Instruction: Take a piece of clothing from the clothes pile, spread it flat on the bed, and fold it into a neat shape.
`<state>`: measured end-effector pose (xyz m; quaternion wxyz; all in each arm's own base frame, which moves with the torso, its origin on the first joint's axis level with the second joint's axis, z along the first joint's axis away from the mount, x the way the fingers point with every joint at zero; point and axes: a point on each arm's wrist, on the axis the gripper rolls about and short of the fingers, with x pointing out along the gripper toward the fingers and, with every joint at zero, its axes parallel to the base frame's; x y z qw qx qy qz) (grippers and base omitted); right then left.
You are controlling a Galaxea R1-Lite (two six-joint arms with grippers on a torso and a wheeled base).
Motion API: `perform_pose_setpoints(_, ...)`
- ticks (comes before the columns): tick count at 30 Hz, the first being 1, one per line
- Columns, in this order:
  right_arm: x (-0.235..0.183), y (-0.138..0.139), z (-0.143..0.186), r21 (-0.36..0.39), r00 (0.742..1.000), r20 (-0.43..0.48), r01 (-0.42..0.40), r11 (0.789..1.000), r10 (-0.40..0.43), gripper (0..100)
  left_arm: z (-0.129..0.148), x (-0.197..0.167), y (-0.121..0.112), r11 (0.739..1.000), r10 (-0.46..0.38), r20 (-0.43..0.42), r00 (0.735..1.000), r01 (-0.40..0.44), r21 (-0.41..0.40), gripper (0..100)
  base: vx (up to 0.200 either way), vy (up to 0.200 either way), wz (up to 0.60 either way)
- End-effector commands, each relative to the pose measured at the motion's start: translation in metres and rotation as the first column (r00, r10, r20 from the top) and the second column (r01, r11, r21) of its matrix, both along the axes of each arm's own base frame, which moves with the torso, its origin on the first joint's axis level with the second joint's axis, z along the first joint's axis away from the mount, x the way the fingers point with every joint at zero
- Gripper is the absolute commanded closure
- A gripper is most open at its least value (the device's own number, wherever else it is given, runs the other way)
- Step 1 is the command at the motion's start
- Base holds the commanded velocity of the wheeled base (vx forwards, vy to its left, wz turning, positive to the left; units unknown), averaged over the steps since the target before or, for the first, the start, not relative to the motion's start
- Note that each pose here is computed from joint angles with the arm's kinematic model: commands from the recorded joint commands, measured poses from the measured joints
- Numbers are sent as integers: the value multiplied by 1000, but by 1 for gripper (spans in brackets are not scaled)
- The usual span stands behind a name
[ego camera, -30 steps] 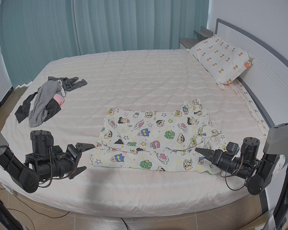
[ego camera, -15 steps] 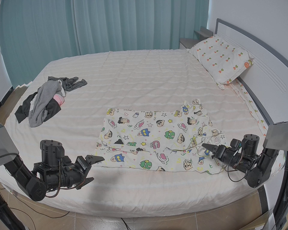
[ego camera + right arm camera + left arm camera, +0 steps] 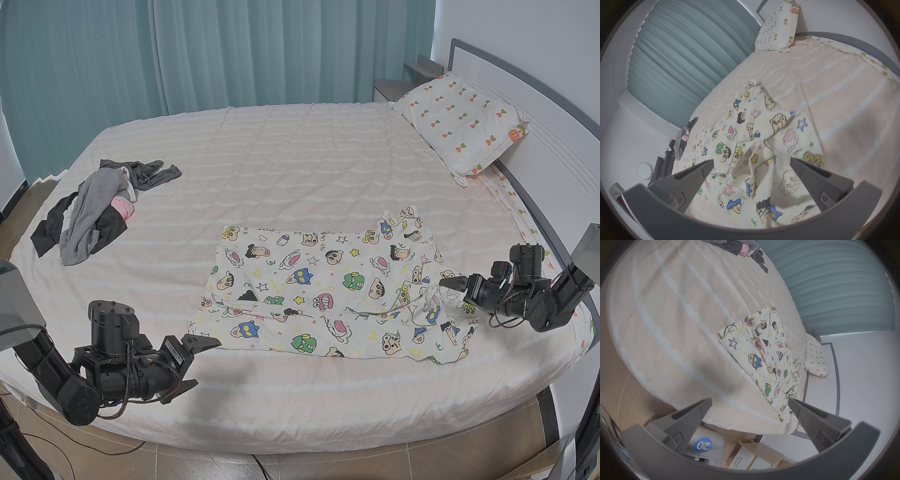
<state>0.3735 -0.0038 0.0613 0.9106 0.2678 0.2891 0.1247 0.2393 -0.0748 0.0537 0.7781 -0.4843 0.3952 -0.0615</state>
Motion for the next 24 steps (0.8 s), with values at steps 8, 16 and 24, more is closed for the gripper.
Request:
perform_pose_setpoints(8,7,36,37,-37,980,84,-179,983,181,0,-5,-3,-2,1000,-12,-8,1000,12,7,0,0,0,0)
perform_pose_setpoints(16,12,60,14,-72,958,19,-284,956,286,0,-7,-4,-2,1000,-15,-12,1000,15,8,0,0,0,0)
perform_pose_setpoints(24,14,65,-6,-136,946,-37,-324,936,322,0,-7,-6,-6,1000,-30,-13,999,30,10,0,0,0,0)
